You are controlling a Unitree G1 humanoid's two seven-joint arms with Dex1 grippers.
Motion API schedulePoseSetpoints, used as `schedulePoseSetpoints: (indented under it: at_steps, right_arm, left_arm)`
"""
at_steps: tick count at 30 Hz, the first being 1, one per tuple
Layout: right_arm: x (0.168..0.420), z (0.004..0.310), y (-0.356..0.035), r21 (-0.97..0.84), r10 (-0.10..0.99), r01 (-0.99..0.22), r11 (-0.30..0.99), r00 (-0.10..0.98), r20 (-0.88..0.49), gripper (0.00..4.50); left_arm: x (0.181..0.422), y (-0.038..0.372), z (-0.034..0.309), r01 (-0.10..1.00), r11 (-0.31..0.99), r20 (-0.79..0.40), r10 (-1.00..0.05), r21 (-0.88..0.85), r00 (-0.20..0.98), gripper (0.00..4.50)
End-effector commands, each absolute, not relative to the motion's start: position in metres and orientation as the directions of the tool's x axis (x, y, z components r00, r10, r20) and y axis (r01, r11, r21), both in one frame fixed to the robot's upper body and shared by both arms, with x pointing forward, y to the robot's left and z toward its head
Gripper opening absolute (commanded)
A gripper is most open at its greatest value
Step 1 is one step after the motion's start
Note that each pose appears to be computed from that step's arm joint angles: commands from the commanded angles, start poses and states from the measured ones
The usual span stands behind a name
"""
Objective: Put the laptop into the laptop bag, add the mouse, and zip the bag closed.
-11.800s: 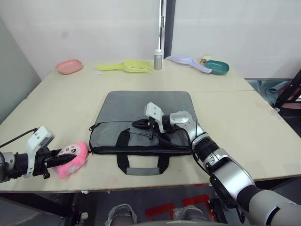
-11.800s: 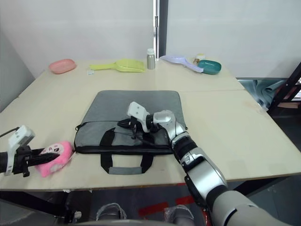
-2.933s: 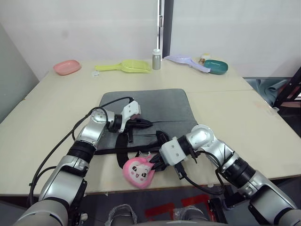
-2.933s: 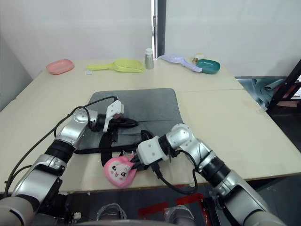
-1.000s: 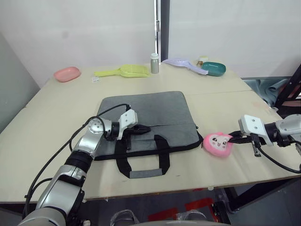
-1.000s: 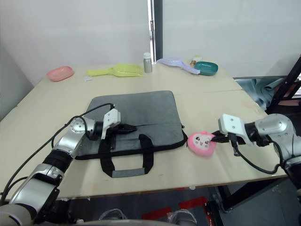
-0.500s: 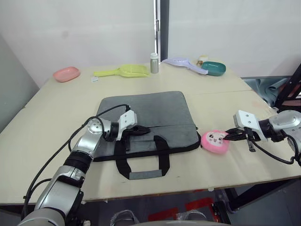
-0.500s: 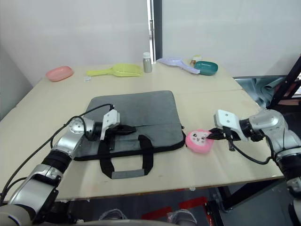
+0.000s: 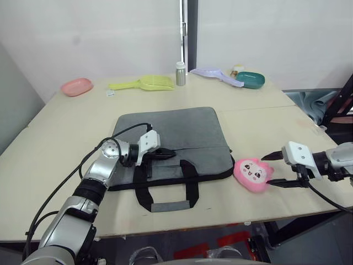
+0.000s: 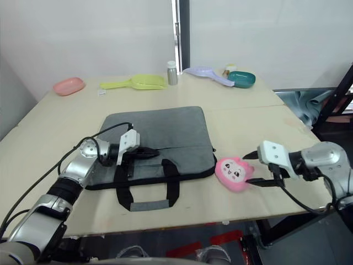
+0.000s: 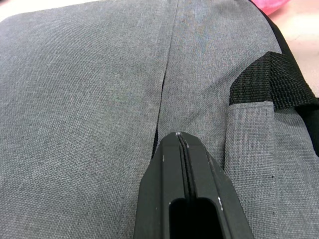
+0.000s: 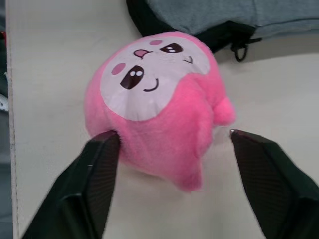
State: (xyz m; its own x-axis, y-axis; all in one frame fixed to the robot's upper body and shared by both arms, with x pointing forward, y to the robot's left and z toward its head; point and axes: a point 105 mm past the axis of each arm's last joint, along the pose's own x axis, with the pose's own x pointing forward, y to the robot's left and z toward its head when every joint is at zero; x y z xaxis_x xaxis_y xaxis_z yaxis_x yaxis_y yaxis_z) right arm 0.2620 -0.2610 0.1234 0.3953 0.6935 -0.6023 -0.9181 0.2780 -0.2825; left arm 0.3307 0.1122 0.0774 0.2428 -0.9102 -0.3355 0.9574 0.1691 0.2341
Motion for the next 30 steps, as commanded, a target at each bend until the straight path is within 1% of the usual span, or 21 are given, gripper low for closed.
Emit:
schedulePoseSetpoints:
  at_steps: [1,5,7,9,11,13,18,25,30]
  right_arm:
    - [0.258,0.151,-0.282,-0.281,0.666,-0.856,0.434,0.515,-0.539,4.49]
    - [0.238,0.151,-0.297,-0.108,0.649,-0.784,0.611,0.575,-0.498,4.49]
    - [0.225,0.144,-0.293,0.043,0.666,-0.742,0.67,0.573,-0.478,4.49]
    - [0.214,0.138,-0.285,0.197,0.688,-0.688,0.698,0.569,-0.451,4.49]
    - [0.21,0.133,-0.273,0.347,0.702,-0.611,0.712,0.6,-0.384,4.49]
    - [0.206,0.128,-0.262,0.443,0.707,-0.556,0.703,0.616,-0.349,4.49]
    - [0.207,0.114,-0.247,0.523,0.671,-0.466,0.713,0.671,-0.316,4.49]
    - [0.209,0.095,-0.225,0.592,0.67,-0.414,0.691,0.675,-0.31,4.49]
    - [0.216,0.092,-0.219,0.601,0.666,-0.407,0.688,0.684,-0.3,4.49]
  left_arm:
    - [0.297,0.135,-0.002,0.982,0.186,-0.546,-0.826,-0.024,0.143,0.0]
    - [0.297,0.133,-0.004,0.982,0.185,-0.545,-0.826,-0.026,0.141,0.0]
    - [0.298,0.132,-0.005,0.982,0.184,-0.544,-0.827,-0.026,0.141,0.0]
    - [0.298,0.13,-0.005,0.983,0.183,-0.542,-0.829,-0.026,0.14,0.0]
    - [0.299,0.128,-0.005,0.983,0.183,-0.539,-0.831,-0.026,0.14,0.0]
    - [0.299,0.127,-0.005,0.983,0.181,-0.536,-0.832,-0.025,0.14,0.0]
    - [0.299,0.127,-0.004,0.983,0.18,-0.536,-0.833,-0.023,0.14,0.0]
    - [0.298,0.128,-0.003,0.984,0.177,-0.536,-0.833,-0.017,0.14,0.0]
    - [0.3,0.128,-0.002,0.984,0.176,-0.537,-0.832,-0.013,0.142,0.0]
